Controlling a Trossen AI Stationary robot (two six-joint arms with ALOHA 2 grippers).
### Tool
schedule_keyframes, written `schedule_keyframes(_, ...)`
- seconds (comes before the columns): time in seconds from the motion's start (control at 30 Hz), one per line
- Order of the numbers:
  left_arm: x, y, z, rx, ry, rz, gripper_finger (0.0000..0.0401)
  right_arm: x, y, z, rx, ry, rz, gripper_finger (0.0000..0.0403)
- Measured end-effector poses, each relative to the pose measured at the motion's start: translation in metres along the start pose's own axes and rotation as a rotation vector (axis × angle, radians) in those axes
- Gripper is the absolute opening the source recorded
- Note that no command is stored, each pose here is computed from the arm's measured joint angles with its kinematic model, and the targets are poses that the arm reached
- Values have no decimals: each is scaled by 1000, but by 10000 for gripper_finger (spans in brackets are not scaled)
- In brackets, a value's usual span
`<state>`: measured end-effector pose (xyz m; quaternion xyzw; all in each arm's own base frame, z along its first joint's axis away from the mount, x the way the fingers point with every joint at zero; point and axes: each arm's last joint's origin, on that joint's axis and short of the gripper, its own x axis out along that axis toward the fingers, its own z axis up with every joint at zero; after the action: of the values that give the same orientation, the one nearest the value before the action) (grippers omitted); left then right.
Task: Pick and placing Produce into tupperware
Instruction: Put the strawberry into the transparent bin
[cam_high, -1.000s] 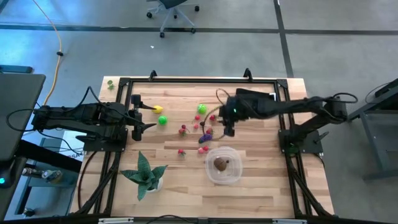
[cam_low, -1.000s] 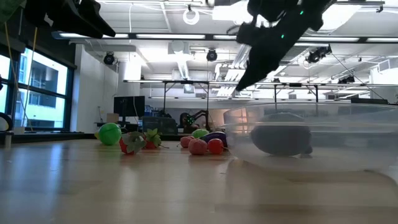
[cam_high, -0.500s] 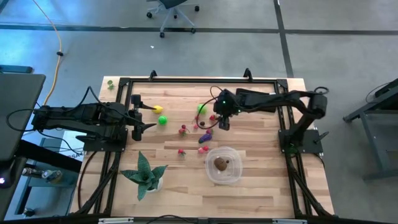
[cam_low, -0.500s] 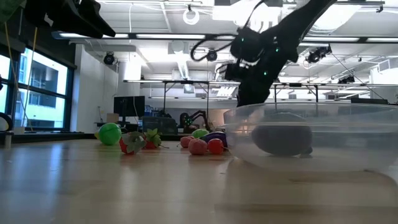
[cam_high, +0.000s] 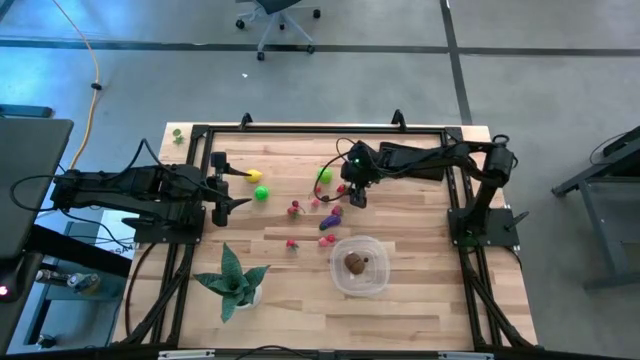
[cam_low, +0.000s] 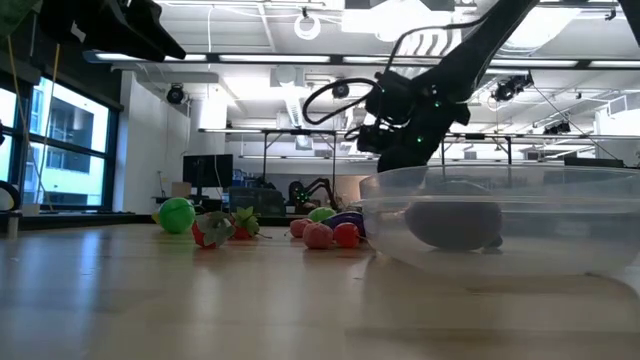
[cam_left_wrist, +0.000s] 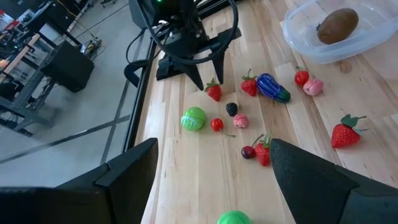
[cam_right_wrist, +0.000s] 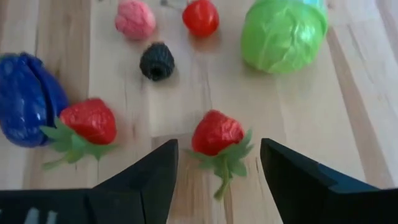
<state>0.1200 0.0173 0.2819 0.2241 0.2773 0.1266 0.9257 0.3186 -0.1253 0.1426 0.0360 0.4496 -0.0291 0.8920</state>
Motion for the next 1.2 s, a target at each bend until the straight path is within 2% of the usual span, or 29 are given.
schedule_keyframes(0.47, 0, 0, 0, 0, 0, 0, 299, 13, -1, -3, 2, -10, 35, 221)
schedule_keyframes(0.93, 0, 0, 0, 0, 0, 0, 299, 15, -2, -4, 2, 12, -19, 220)
schedule_keyframes(1.2, 0, 0, 0, 0, 0, 0, 299, 15, 2, -4, -9, 13, -13, 184)
